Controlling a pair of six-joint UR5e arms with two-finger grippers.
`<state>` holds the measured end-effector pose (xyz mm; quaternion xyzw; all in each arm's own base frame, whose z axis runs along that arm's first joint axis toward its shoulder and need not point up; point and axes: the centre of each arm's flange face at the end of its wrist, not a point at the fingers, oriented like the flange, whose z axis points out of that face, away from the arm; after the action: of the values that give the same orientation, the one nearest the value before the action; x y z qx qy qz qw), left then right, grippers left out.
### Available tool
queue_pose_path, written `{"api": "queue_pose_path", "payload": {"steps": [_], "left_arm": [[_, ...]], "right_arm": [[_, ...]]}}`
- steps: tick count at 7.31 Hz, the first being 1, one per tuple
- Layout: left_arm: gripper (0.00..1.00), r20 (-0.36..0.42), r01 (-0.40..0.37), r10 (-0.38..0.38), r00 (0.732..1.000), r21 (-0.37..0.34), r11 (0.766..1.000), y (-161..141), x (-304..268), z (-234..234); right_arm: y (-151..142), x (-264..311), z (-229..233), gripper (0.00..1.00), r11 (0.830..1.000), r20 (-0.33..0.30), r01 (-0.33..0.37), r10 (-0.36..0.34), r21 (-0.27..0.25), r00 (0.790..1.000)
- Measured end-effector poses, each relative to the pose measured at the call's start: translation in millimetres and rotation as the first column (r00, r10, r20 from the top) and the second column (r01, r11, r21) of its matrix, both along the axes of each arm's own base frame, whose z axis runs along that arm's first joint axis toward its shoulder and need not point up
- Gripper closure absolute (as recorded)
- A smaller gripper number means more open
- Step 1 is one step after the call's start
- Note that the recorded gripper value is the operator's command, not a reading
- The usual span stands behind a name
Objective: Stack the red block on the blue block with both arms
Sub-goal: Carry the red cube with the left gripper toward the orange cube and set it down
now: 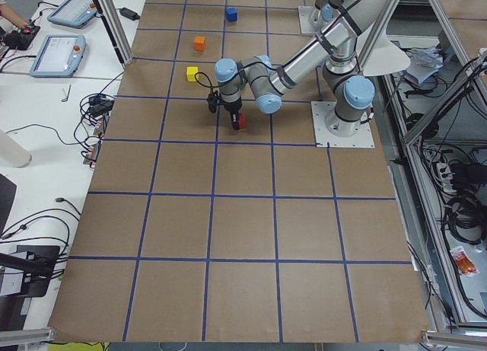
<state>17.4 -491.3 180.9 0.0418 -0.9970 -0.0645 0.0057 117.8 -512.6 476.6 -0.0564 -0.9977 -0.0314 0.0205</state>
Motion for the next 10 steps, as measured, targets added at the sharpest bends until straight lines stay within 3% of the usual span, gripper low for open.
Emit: {"api": "queue_pose_path", "payload": {"steps": [2, 4, 6, 7, 10], "left_arm": [[0.95, 0.004, 0.014, -0.014, 1.0, -0.003, 1.0, -3, -2, 7], [0.95, -0.003, 0.07, -0.07, 0.998, -0.009, 0.998, -31, -18, 49], [0.94, 0.004, 0.197, -0.197, 0.98, -0.035, 0.98, -74, -92, 110], [0.94, -0.003, 0.238, -0.238, 0.971, -0.051, 0.97, -81, -145, 123], [0.94, -0.033, 0.23, -0.235, 0.971, -0.12, 0.966, -66, -291, 111]], "right_arm": [[0, 0, 0, 0.0, 1.0, 0.0, 0.0, 0.0, 0.001, 1.0], [0, 0, 0, 0.0, 1.0, -0.001, -0.002, 0.002, 0.002, 1.0], [0, 0, -1, 0.0, 1.0, -0.001, -0.011, 0.011, 0.002, 1.0], [0, 0, -1, 0.0, 1.0, -0.001, -0.014, 0.014, 0.002, 1.0], [3, -1, -8, 0.0, 0.999, -0.002, -0.015, 0.015, 0.031, 1.0]]}}
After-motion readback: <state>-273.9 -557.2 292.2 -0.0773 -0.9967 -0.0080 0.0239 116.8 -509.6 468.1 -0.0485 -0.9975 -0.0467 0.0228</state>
